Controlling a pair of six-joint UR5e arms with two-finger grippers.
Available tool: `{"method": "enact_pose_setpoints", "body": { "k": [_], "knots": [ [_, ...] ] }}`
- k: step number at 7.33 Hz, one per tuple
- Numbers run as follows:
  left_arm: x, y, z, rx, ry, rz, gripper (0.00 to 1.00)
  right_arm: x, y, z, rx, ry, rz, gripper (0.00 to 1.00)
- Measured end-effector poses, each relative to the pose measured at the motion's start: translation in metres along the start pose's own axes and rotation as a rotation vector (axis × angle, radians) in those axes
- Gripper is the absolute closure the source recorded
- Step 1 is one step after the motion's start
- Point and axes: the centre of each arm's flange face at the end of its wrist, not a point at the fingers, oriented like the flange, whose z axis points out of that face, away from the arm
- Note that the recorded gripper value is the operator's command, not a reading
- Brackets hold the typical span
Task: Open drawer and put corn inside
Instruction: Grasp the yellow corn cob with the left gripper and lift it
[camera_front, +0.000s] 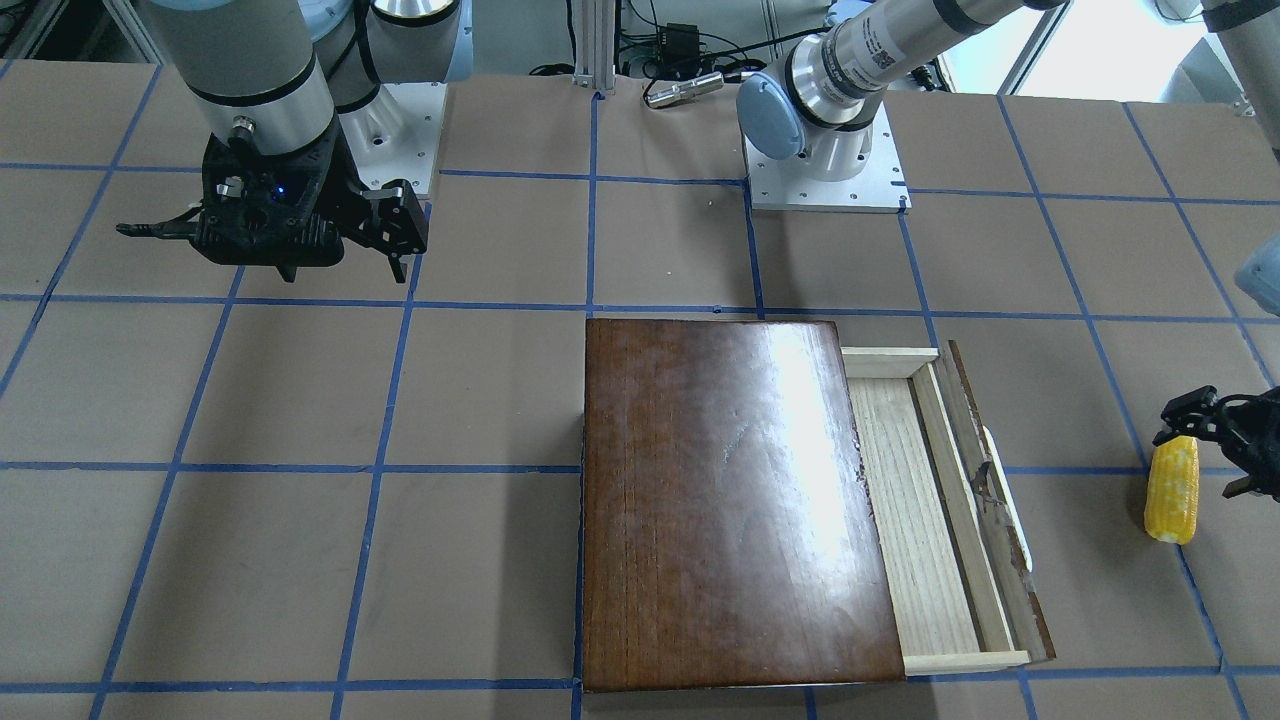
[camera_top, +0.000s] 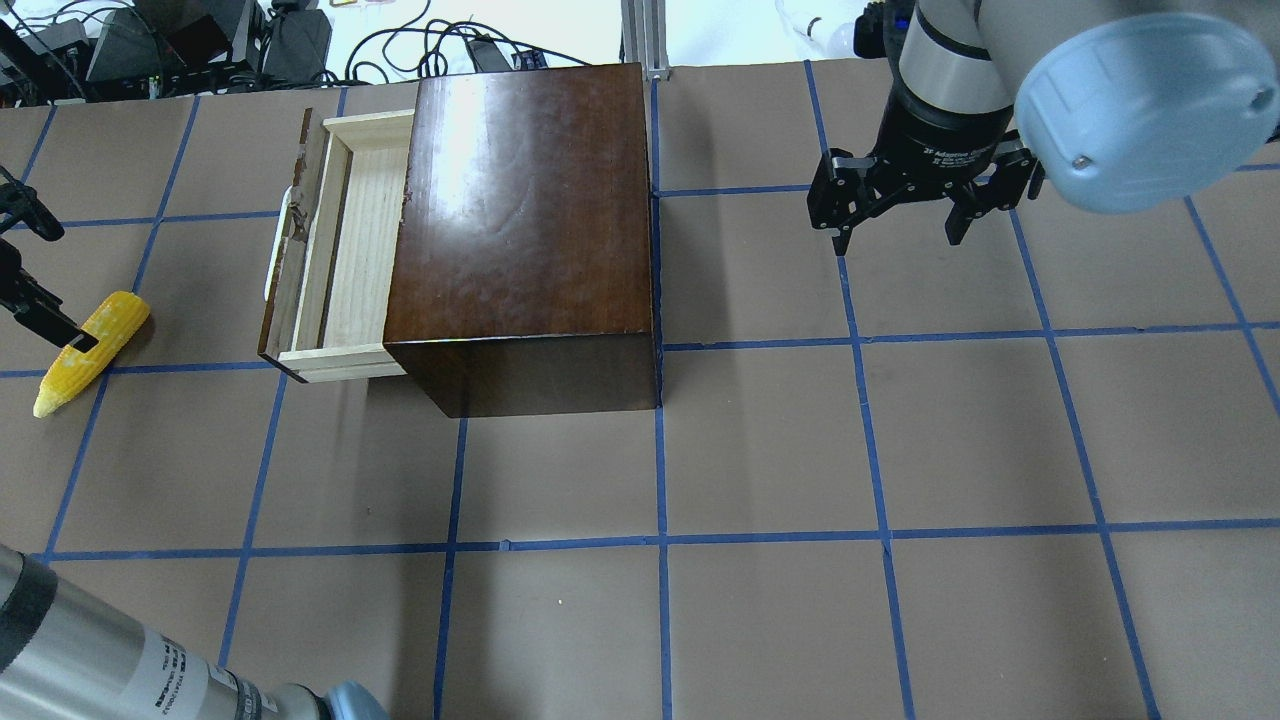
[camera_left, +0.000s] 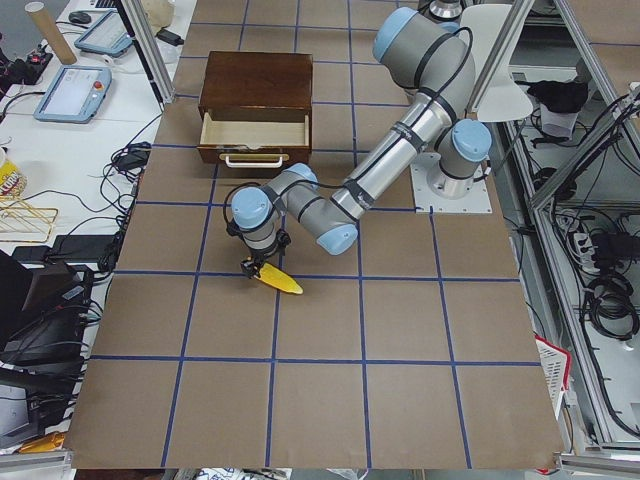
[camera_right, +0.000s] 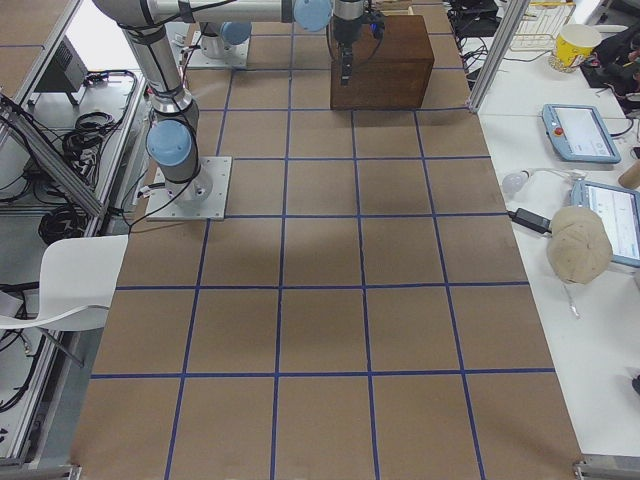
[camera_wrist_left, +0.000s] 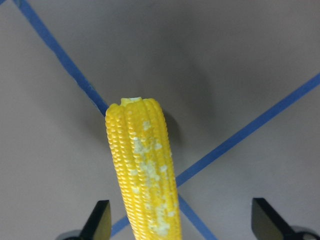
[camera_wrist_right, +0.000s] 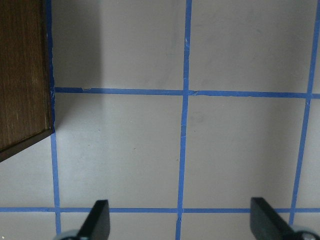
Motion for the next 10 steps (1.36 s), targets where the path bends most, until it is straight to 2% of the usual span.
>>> {"method": "enact_pose_setpoints", "body": {
  "k": [2, 3, 4, 5, 6, 7, 10],
  "knots": [
    [-0.007, 0.013, 0.028, -0.002, 0.033, -0.061, 0.0, 0.0, 0.0, 0.0, 0.0, 0.0, 0.0, 0.0],
    [-0.007, 0.013, 0.035, -0.003, 0.044, -0.104, 0.15, 0.0, 0.0, 0.0, 0.0, 0.0, 0.0, 0.0],
    [-0.007, 0.013, 0.038, -0.003, 0.048, -0.121, 0.52, 0.0, 0.0, 0.0, 0.0, 0.0, 0.0, 0.0],
    [-0.007, 0.013, 0.038, -0.003, 0.047, -0.124, 0.82, 0.0, 0.0, 0.0, 0.0, 0.0, 0.0, 0.0],
    [-0.008, 0.012, 0.035, -0.004, 0.041, -0.121, 0.95, 0.0, 0.0, 0.0, 0.0, 0.0, 0.0, 0.0],
    [-0.007, 0.01, 0.03, -0.004, 0.033, -0.117, 0.99, 0.0, 0.0, 0.0, 0.0, 0.0, 0.0, 0.0],
    [-0.007, 0.008, 0.021, 0.0, 0.019, -0.112, 1.0, 0.0, 0.0, 0.0, 0.0, 0.0, 0.0, 0.0]
  ]
}}
